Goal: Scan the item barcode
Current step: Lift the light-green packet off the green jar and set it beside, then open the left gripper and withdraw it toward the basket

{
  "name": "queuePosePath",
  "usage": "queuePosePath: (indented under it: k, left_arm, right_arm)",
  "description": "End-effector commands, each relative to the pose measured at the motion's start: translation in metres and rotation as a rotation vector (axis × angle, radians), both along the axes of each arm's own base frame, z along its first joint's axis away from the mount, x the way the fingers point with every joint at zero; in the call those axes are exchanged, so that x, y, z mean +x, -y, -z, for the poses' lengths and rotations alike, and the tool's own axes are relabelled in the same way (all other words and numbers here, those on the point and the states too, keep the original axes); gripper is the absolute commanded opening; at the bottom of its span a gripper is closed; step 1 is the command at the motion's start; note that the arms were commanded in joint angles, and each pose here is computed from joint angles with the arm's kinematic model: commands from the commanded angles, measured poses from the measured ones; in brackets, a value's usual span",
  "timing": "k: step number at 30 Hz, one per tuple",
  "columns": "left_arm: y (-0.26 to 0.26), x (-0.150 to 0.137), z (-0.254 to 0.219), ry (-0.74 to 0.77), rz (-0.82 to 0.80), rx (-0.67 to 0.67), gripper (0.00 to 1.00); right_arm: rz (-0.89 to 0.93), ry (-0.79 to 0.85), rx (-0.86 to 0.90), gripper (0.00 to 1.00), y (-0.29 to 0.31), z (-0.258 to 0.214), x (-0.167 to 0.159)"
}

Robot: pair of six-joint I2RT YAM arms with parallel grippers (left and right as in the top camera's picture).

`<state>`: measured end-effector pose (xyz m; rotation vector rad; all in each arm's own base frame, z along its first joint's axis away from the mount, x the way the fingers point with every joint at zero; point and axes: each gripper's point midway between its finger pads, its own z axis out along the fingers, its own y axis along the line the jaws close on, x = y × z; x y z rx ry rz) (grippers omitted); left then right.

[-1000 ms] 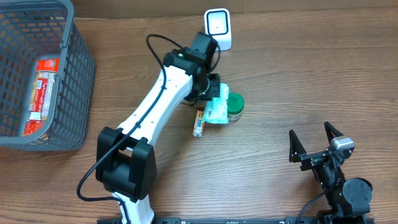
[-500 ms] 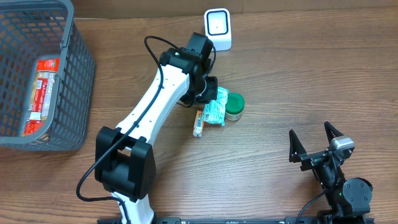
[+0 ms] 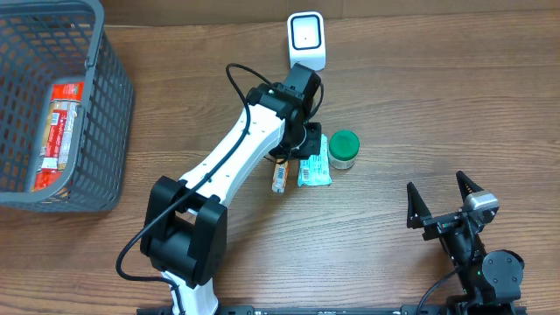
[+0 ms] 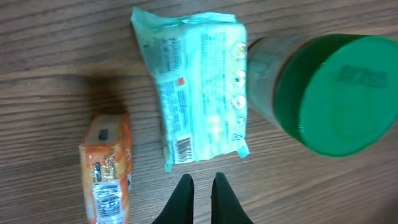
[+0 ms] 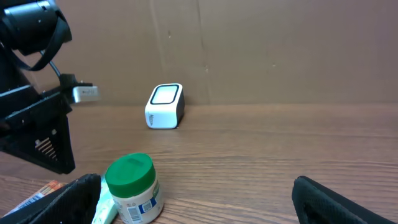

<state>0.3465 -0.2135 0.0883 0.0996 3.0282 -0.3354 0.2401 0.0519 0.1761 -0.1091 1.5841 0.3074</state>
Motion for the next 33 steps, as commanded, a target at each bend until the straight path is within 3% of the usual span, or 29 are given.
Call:
queuePosePath:
  k: [1, 14, 22, 27, 33]
  left_arm:
    - [-0.006, 0.007, -0.004, 0.038, -0.027, 0.02, 0.04]
    - [-0.064, 0.044, -0.034, 0.131, -0.177, 0.06, 0.04]
    - [-0.115, 0.028, -0.028, 0.024, -0.217, 0.136, 0.04]
    - [-0.144, 0.027, -0.021, 0.043, -0.27, 0.289, 0.09]
    - [-0.158, 0.002, 0.009, -0.037, -0.289, 0.362, 0.11]
  right_arm:
    - [-0.004, 0.0, 0.003, 1.0, -0.001, 0.003, 0.0]
    - [-0.004, 0.0, 0.002, 1.0, -0.001, 0.003, 0.0]
    - [-0.004, 0.0, 0.003, 1.0, -0.001, 0.003, 0.0]
    - [-0.004, 0.0, 0.003, 1.0, -0.001, 0.003, 0.0]
    - [-0.004, 0.0, 0.003, 1.0, -0.001, 0.003, 0.0]
